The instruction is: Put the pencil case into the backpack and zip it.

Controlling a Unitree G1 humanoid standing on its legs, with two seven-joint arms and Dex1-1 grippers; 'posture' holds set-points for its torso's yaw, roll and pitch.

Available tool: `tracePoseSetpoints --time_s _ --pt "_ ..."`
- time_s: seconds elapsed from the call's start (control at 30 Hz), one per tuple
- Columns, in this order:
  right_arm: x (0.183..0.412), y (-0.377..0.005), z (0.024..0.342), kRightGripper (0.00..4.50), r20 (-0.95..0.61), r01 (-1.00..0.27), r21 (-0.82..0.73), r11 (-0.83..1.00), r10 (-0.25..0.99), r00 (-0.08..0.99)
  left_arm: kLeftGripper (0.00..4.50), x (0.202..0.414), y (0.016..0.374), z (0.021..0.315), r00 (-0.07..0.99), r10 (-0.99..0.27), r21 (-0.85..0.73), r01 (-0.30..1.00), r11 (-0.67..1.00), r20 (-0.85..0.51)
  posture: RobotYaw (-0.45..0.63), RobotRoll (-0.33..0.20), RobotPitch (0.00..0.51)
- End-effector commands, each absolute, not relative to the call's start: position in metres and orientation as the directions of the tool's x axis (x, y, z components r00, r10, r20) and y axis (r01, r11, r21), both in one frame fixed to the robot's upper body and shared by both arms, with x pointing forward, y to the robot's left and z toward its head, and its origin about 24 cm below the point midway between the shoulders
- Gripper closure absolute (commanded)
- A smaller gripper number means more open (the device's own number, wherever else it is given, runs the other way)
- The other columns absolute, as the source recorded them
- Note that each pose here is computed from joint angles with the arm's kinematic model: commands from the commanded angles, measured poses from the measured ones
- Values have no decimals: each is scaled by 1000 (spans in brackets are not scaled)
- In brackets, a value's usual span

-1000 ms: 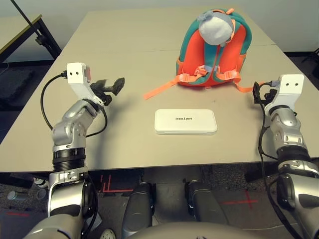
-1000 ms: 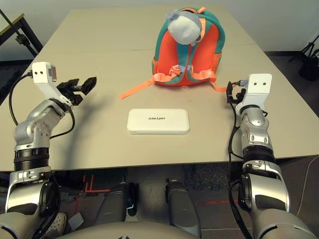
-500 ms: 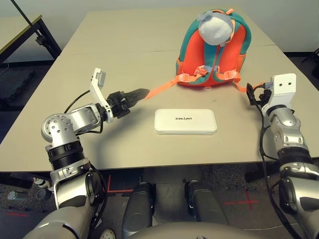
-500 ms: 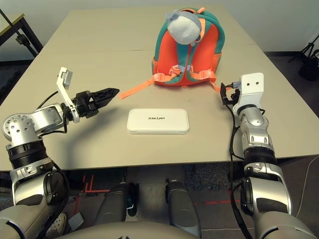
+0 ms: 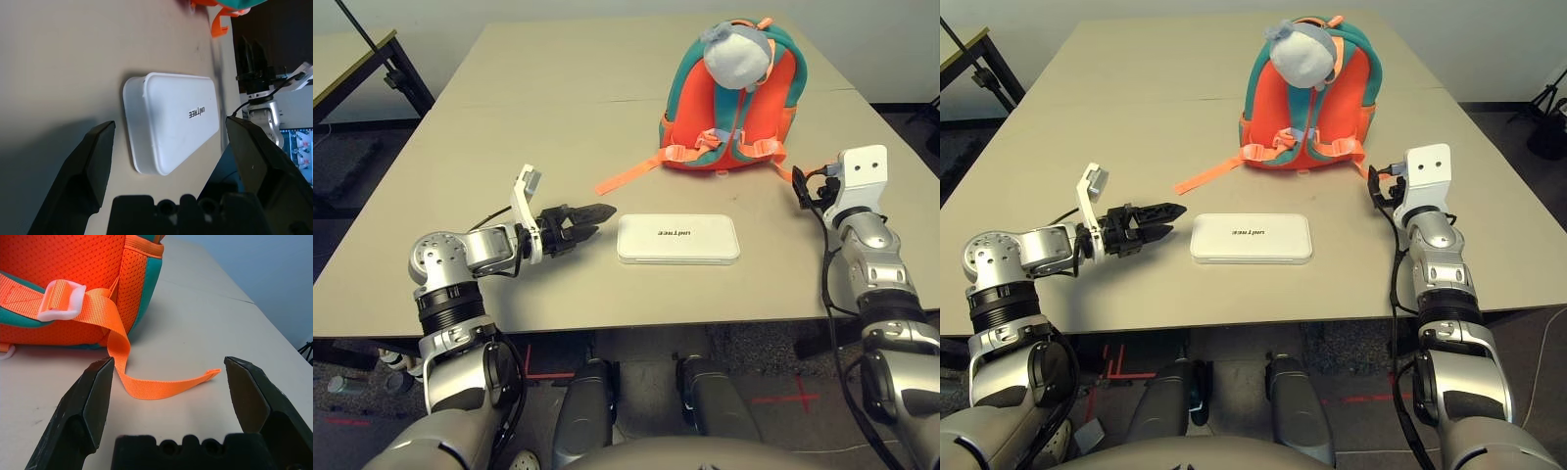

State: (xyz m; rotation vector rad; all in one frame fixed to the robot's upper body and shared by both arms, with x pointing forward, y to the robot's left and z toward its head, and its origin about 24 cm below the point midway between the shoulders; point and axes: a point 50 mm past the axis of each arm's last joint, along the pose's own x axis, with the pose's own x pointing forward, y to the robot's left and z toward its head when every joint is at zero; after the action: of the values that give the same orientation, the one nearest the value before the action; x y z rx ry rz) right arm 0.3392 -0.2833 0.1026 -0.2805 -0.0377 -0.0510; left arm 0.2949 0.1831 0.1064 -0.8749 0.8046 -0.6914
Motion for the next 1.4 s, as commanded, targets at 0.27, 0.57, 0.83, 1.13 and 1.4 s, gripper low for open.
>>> tracePoseSetpoints --time_s 0.27,0.57,0.83,1.13,1.4 --pt "335 -280 95 17 13 30 -282 959 -27 1000 0 304 183 95 453 -812 -859 168 484 -369 -63 0 96" --pt "326 -283 88 17 -146 -120 -385 915 69 987 0 307 181 93 428 -828 -869 165 466 -362 -64 0 101" --pt "317 -272 94 576 -341 -405 -481 777 260 903 0 309 177 90 413 -837 -876 158 455 -360 -71 0 106" --pt "303 -247 102 4110 -505 -659 -425 621 441 742 0 311 171 90 395 -846 -879 165 448 -357 -74 0 111" --pt "289 -238 101 4485 -617 -774 -347 530 492 614 0 312 165 90 378 -856 -882 171 439 -353 -78 0 113"
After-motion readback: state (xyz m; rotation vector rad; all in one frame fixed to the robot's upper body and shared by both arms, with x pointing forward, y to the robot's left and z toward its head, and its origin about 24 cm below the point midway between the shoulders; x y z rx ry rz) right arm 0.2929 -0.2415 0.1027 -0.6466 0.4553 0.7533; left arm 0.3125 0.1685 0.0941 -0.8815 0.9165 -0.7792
